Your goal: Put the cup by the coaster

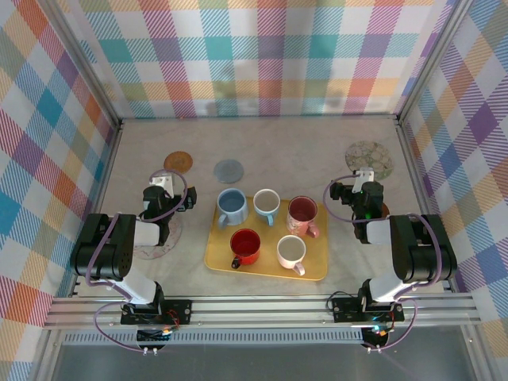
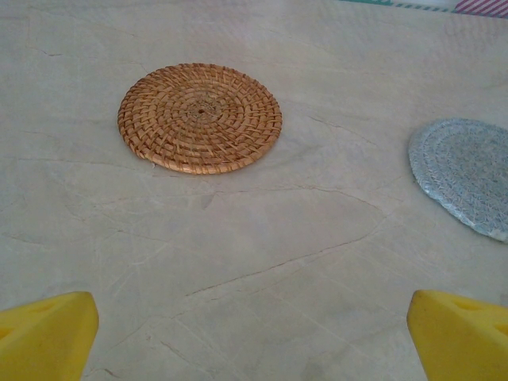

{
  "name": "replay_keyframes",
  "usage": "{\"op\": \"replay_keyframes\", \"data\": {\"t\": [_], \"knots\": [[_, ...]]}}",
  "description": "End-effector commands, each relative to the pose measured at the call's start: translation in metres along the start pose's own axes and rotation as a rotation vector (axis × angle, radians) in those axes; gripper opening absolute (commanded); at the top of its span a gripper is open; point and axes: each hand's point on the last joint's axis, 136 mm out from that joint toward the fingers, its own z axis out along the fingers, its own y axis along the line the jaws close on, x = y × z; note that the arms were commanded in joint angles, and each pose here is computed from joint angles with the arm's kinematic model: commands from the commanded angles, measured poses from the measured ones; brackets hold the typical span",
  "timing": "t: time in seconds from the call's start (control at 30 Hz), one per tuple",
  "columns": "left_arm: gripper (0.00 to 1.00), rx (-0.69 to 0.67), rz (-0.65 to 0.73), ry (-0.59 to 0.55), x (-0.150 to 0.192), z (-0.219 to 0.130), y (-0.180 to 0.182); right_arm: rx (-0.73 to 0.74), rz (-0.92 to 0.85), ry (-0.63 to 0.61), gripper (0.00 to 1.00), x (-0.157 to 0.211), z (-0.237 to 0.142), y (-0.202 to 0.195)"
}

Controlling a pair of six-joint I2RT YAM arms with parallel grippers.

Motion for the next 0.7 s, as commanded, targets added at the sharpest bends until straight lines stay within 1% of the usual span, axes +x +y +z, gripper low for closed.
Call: {"op": "replay_keyframes", "data": {"t": [0.0,0.67], "knots": [[1.00,-0.003,0.018,-0.041,-0.0146,0.0014,-0.0014,-0.008,0.004,-0.016,0.99,-0.0051,0.0009,0.0018],[1.00,-0.015,0.016,-0.046,-0.0148,0.0006,-0.0001,-0.008,0.004,-0.014,0.99,-0.0044,0.0006,0.0018]]}}
